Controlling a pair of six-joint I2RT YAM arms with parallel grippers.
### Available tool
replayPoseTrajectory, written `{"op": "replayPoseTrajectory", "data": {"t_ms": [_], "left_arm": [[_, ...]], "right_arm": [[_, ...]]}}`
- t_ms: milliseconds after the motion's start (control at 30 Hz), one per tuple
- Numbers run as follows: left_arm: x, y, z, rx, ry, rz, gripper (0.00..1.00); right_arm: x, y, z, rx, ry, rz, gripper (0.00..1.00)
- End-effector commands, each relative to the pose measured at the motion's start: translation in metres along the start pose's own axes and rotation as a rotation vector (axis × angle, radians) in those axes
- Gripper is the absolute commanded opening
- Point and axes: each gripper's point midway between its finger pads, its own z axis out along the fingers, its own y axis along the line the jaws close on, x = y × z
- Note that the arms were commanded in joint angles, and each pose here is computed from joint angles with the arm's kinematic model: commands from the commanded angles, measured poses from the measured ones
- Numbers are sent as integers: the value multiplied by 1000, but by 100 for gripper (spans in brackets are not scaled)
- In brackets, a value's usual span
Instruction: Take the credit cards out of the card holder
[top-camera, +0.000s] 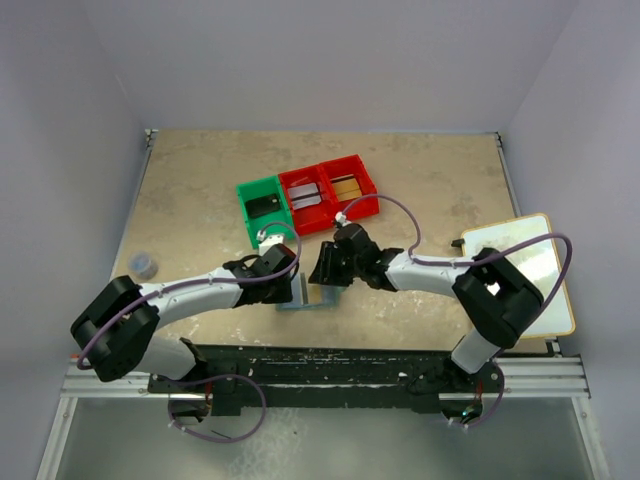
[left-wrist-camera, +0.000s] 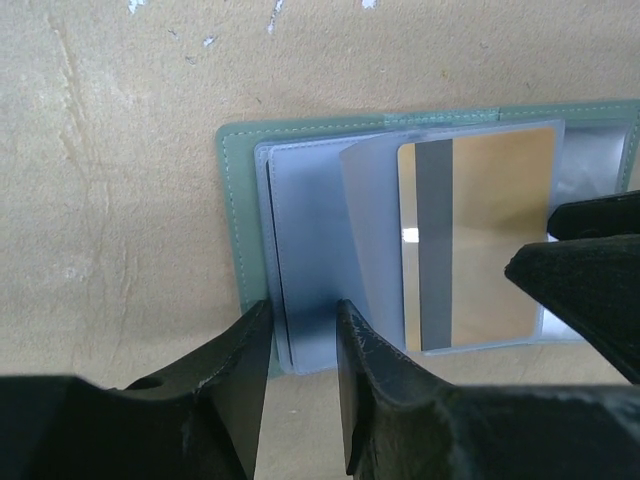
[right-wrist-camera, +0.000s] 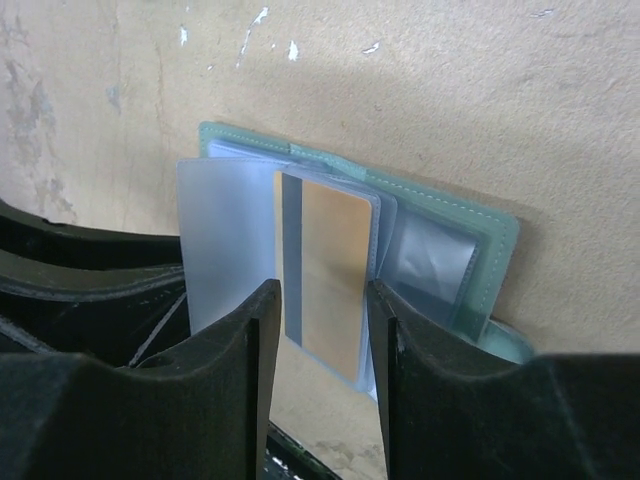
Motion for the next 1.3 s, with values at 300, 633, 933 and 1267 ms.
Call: {"op": "replayPoseTrajectory", "data": {"t_ms": [300,633,933,1267], "left_arm": [[-69,7,-48,-46,-274,-36,47],[-116,-49,-9,165,-196,111,51],[-83,-40,31,165,-115,166,51],[-57,-17,47,143,-110,49,50]], "right_arm": [[-26,-22,-50,189,-167,42,51],[31,14,-54,-164,-53,107,50],[65,3,-38,-183,-20,174,51],[46,-13,-10,-170,-59,252,54]]}}
